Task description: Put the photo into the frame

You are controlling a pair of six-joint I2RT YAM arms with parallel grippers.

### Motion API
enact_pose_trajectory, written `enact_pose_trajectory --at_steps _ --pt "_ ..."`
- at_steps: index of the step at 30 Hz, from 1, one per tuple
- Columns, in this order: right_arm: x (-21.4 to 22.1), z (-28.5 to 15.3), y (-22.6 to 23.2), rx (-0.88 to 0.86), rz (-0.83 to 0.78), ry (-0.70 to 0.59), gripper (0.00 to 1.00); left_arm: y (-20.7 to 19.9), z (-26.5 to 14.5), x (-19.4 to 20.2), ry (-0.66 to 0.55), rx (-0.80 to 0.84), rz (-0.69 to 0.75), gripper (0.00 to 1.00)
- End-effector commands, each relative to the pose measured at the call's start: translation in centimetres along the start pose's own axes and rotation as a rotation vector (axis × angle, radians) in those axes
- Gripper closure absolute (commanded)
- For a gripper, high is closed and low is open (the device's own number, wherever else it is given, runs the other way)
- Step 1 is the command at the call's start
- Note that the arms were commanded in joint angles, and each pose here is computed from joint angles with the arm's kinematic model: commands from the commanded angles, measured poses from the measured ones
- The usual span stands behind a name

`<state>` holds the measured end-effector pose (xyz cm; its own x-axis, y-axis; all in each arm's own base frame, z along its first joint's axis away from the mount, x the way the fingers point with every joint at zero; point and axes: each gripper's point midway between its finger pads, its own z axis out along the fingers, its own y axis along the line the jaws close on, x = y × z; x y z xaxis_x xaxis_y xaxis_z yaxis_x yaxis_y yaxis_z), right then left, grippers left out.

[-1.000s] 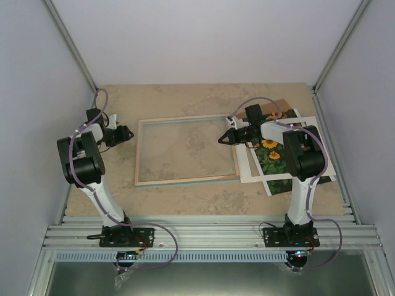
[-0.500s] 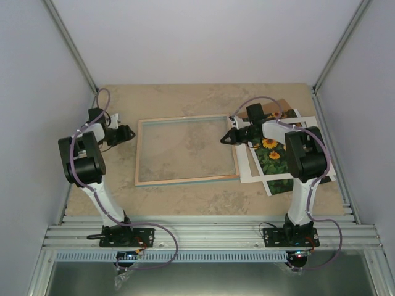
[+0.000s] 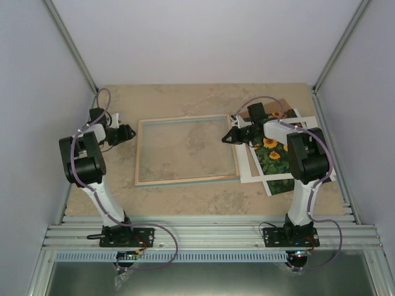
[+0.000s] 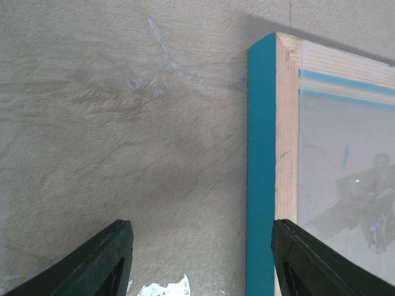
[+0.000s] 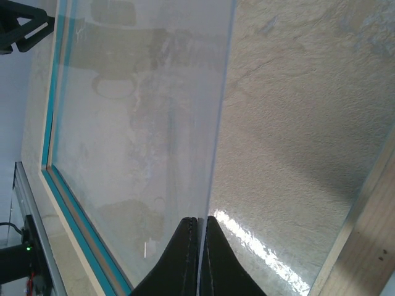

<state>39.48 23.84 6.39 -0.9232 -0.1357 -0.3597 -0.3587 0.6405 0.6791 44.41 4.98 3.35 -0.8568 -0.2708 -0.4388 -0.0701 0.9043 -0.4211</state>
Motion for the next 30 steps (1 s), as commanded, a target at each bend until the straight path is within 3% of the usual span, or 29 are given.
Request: enact_pose_trajectory --at_steps 1,22,30 --pt "-0.3 -0.5 1.4 -0.029 0.019 -0.014 0.99 -0.1 0.6 1.6 0.034 0.003 -0.031 0.36" --pt "2.1 -0.3 4.0 -0.201 0.178 0.054 0.99 0.5 1.3 2.2 0.034 -0.009 -0.076 0.37" --pt "3.3 0.5 2.1 -0.147 0.207 0.087 0.99 0.4 1.6 2.3 0.038 -0.005 -0.080 0.40"
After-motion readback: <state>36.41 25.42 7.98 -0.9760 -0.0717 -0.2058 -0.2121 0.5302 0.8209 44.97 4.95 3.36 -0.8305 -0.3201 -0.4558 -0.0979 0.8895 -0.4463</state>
